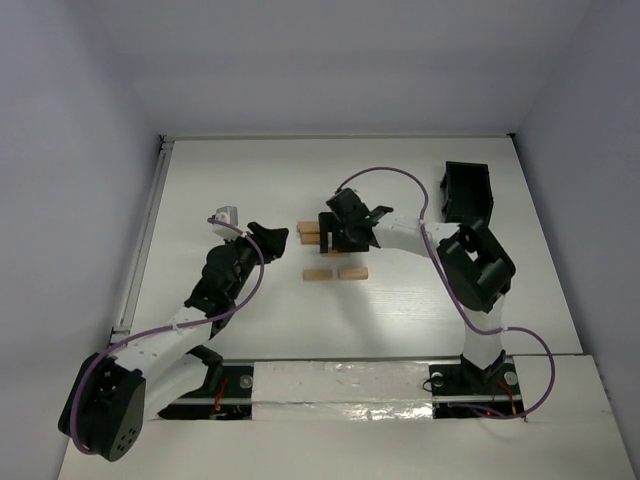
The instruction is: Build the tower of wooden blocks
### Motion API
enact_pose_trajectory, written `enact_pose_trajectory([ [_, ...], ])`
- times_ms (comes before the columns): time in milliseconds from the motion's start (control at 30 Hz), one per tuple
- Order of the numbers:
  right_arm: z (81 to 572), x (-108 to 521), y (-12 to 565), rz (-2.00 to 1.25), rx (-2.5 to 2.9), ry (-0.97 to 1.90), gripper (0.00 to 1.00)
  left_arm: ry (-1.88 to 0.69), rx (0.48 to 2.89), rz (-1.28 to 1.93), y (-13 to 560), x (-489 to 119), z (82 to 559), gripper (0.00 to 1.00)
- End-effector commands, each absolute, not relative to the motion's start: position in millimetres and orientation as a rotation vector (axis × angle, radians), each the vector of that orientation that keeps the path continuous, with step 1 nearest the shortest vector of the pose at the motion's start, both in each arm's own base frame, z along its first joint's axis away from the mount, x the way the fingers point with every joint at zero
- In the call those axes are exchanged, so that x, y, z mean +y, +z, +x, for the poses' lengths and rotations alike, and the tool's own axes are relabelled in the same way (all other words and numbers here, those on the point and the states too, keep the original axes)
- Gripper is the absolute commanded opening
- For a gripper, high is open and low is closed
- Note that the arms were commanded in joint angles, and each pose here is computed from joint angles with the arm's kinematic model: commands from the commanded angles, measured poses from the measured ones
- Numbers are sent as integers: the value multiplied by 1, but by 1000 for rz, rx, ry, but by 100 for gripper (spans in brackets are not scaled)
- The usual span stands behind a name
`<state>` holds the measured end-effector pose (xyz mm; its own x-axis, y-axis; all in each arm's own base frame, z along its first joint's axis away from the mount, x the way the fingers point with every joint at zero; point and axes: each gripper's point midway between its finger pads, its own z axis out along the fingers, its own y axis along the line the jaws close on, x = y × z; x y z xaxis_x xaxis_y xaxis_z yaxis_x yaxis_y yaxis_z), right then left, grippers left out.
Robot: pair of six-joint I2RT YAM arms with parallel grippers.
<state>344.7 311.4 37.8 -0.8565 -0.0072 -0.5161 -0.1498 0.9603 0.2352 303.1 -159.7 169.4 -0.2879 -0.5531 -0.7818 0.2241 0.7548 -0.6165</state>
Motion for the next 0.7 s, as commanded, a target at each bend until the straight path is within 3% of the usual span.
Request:
enact_pose_trajectory([
  [0, 365, 320, 59, -103, 2496, 439, 83, -815, 1619, -245, 200, -164, 310, 50],
  [400, 389, 254, 63, -40, 2448, 233, 84, -818, 1625, -246, 198, -166, 310, 50],
  [667, 367, 264, 75, -115, 2459, 377, 84, -811, 1623, -248, 199, -164, 311, 50],
])
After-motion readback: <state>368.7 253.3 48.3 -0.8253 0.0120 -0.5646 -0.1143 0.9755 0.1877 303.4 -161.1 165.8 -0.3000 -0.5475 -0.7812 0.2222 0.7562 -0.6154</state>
